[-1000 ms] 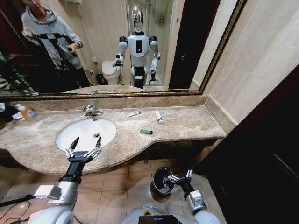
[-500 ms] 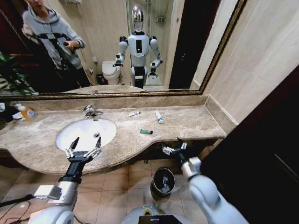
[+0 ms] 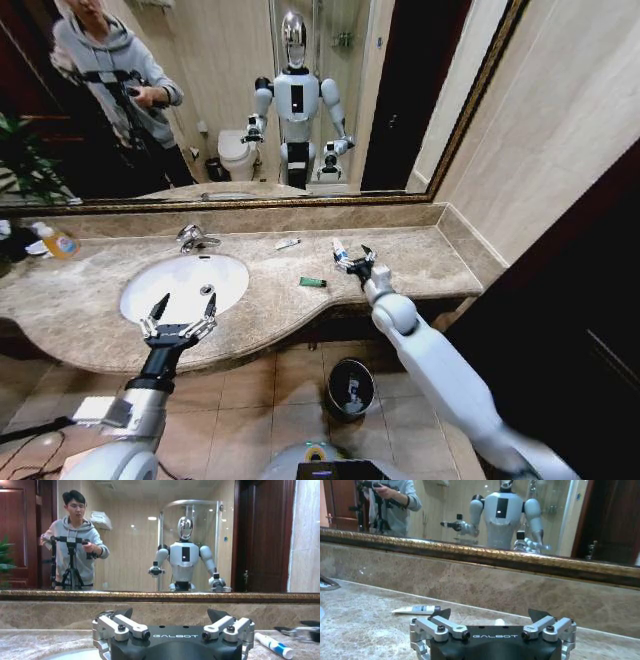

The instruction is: Pick up the trash from the sink and place it in the trash bin.

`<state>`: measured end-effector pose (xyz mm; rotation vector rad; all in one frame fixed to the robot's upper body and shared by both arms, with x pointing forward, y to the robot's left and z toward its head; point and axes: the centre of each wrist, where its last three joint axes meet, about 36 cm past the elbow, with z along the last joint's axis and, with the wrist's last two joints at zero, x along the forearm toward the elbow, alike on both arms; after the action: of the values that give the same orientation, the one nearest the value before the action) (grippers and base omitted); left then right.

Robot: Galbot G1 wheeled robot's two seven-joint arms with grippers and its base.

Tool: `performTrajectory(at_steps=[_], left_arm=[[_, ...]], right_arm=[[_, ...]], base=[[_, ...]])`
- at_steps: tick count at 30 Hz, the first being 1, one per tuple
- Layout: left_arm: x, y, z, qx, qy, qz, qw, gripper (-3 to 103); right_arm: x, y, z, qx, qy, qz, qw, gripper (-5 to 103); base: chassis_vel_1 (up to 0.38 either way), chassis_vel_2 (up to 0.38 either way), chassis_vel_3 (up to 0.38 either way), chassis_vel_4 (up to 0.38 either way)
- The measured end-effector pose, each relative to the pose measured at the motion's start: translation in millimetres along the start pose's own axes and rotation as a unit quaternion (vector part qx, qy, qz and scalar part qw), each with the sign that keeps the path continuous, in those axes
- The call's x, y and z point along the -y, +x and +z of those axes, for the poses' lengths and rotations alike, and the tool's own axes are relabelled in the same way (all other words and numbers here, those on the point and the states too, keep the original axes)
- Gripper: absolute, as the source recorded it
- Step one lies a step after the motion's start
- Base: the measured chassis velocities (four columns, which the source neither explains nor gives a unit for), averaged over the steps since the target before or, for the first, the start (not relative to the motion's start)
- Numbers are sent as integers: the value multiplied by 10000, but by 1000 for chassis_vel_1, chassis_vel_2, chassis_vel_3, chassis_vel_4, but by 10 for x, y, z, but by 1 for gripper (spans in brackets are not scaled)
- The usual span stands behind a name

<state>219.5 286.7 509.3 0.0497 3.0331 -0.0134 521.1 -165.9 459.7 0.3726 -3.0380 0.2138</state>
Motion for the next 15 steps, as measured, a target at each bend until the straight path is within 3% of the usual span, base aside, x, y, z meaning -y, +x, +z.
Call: performTrajectory(at_steps=[13,15], left_arm=[[0,0,0,0,0,1,10000,100],[0,0,0,0,0,1,10000,100]], right_arm=[[-77,-594,383,-401,137,165,9990,103],[-72,-610,409,-428,137,168,9988,100]], base=[[0,0,0,0],[0,0,0,0]])
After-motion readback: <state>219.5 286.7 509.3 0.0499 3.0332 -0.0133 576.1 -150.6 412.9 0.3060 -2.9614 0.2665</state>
